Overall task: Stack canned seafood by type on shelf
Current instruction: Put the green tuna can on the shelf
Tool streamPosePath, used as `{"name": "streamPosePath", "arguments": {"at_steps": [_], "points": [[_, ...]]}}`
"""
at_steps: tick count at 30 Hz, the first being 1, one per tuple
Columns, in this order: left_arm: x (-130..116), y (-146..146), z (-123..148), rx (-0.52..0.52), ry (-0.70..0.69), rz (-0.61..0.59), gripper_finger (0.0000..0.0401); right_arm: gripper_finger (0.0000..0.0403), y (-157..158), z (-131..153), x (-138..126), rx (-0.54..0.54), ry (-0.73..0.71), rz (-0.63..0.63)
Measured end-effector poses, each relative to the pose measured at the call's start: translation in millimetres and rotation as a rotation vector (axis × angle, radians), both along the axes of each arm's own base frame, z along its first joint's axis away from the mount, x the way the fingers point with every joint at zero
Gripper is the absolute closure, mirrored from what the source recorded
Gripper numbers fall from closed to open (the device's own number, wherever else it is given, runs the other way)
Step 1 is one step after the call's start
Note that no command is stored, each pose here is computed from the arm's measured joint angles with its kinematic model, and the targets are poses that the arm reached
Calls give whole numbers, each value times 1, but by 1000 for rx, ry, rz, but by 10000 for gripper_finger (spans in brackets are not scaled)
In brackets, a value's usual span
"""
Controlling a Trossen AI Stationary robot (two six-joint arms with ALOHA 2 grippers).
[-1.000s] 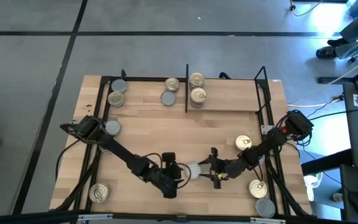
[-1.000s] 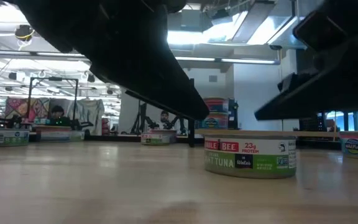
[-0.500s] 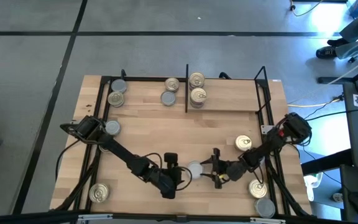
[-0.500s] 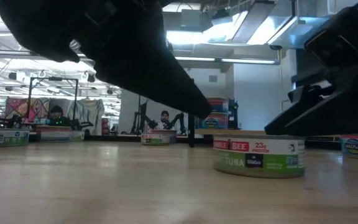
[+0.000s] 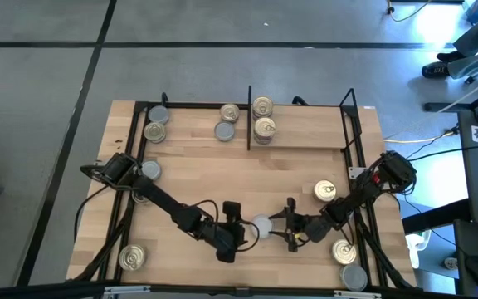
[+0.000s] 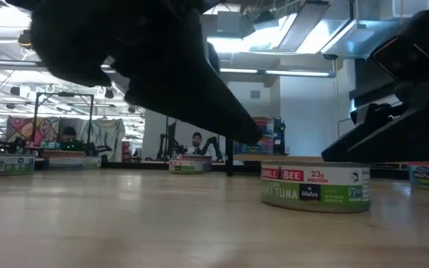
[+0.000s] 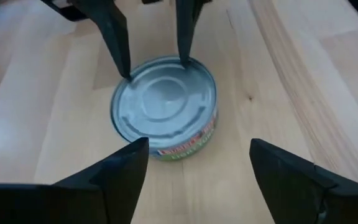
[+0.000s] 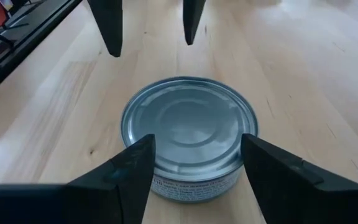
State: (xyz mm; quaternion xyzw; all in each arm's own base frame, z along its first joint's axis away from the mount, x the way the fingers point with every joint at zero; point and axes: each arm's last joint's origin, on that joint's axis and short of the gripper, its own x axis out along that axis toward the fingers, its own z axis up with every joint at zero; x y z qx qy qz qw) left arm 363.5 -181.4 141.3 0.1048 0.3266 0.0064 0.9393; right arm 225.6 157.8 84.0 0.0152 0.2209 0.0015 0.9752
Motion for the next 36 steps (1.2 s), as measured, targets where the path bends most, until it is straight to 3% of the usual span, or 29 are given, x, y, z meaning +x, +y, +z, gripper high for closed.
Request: {"name": "streamPosePath", "arguments": {"at_steps": [21, 36], "points": [[3, -1, 4, 44, -38, -51, 119, 166, 2, -16, -10, -39, -38, -106], [3, -1, 4, 44, -38, -51, 119, 166, -1, -21, -15, -34, -59, -110]]}}
